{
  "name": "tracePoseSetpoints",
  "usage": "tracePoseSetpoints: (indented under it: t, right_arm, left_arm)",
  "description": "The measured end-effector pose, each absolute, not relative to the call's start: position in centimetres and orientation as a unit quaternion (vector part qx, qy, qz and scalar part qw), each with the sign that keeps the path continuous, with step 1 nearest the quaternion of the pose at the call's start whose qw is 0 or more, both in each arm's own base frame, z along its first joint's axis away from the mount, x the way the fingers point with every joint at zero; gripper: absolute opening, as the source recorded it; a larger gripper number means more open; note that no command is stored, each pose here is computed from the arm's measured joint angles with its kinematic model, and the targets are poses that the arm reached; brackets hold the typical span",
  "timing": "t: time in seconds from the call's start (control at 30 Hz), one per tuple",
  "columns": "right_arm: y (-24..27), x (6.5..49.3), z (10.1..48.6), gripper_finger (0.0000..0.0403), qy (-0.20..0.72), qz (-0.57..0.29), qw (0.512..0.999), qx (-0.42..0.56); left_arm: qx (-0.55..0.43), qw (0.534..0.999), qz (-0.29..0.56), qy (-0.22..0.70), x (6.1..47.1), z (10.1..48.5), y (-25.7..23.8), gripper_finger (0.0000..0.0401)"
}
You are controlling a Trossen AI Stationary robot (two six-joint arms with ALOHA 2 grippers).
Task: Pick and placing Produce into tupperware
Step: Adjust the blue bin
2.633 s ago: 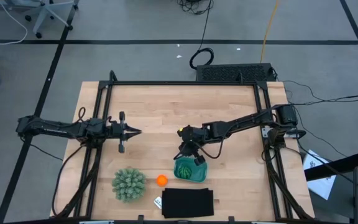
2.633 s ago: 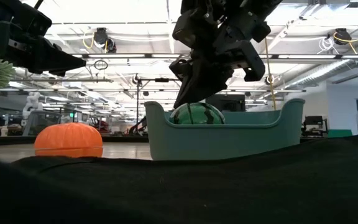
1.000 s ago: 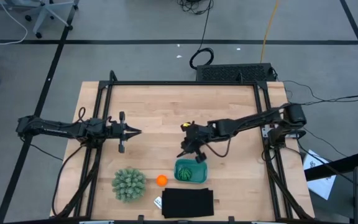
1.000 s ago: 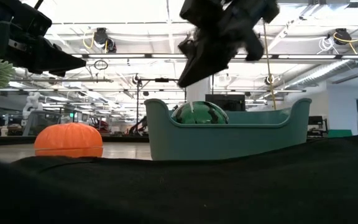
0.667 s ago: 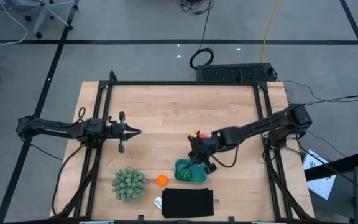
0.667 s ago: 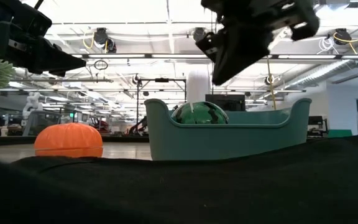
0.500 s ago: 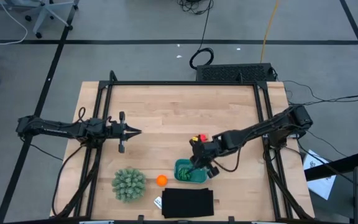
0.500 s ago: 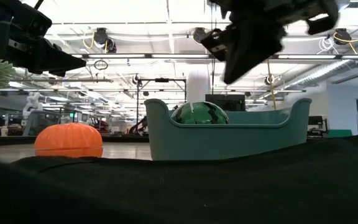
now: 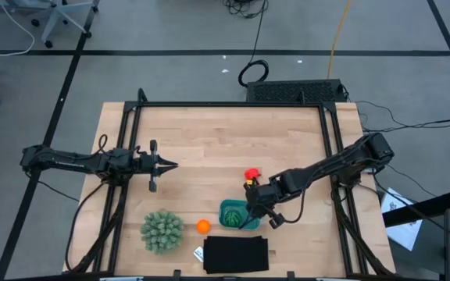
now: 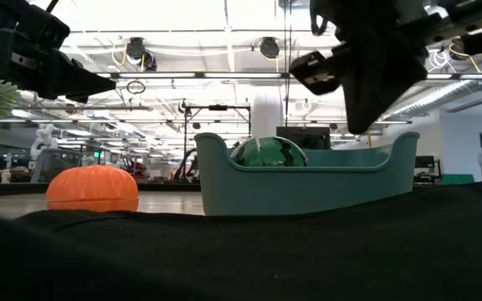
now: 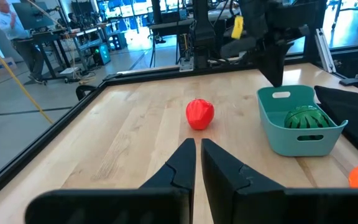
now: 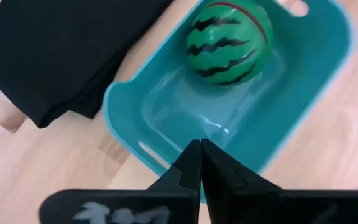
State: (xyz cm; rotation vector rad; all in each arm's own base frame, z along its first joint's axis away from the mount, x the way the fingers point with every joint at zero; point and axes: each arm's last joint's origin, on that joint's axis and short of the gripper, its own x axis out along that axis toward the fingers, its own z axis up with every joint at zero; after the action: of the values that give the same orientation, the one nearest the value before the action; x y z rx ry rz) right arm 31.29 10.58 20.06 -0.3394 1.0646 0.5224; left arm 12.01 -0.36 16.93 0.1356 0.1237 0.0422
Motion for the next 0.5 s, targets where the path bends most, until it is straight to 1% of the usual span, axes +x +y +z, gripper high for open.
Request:
tracePoseSetpoints:
  t: [0.13,0.5]
  right_arm:
    - [10.63,31.22,19.38,0.0,0.486,0.255,0.822,-0.152]
    - [9.8,31.77,18.84,0.0,0.487,0.246,0.824,-0.155]
  left_arm:
    - [0.068,0.996,0.021,0.062,12.0,16.92,-0.36,0.0031]
    - [0.068,0.996,0.021,0.062,12.01,16.93,-0.37,0.0031]
